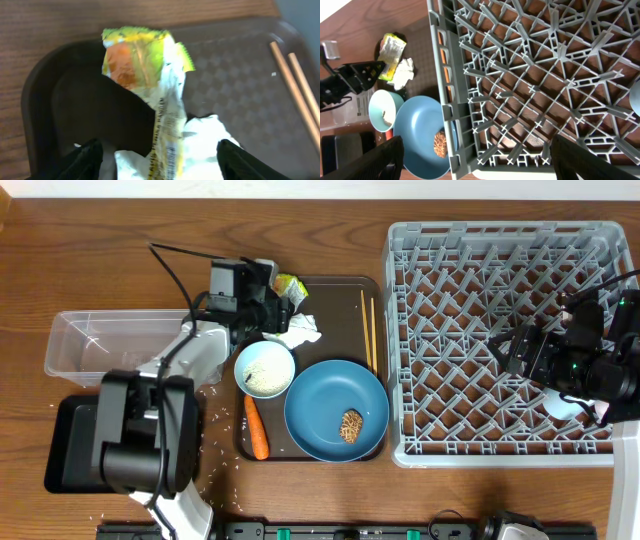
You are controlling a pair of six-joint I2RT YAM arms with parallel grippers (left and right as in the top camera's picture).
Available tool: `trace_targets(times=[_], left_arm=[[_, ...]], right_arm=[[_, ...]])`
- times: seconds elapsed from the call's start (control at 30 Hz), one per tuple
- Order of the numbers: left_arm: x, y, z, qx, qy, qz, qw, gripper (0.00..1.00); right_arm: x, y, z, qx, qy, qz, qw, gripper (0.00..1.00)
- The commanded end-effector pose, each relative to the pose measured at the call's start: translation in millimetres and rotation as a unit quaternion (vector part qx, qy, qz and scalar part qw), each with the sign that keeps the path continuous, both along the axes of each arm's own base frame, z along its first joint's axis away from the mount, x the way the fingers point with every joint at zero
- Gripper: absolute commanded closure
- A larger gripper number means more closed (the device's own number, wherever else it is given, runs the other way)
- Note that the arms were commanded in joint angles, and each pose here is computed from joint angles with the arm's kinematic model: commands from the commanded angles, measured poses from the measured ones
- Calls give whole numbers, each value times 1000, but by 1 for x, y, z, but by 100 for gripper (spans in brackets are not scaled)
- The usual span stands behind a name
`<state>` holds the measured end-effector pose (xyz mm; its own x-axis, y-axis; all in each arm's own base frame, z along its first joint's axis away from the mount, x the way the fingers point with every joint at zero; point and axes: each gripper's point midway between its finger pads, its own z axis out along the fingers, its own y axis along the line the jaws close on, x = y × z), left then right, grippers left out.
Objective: Sort waste into correct bins and load items into the dishwasher rack
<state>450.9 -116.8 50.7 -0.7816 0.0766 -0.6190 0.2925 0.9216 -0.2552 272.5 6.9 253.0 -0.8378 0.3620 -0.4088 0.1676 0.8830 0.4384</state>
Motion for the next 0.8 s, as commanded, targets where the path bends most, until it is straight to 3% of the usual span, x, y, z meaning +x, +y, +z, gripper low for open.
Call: trace_targets(times=[0.0,0.17,0.4,0.6,0.67,0.77], left_arm=[[-3,4,-21,22,18,3,1000,37],[-10,-11,-25,4,31,-18,999,93],[-12,-12,39,-26,-7,4,1000,94],[-50,4,111,-11,-33,23,999,94],[-68,23,123,24,-27,55,998,94],[-97,69,129,54,14,186,981,94]], right_arm=[[1,1,2,-6,-7,10,1000,14],[1,0,2,-9,-7,9,1000,14],[1,0,2,-9,-7,9,1000,14],[1,0,2,-9,-7,9,1000,13],[1,0,1,-9,-7,9,1000,13],[2,0,2,-9,-7,9,1000,12]])
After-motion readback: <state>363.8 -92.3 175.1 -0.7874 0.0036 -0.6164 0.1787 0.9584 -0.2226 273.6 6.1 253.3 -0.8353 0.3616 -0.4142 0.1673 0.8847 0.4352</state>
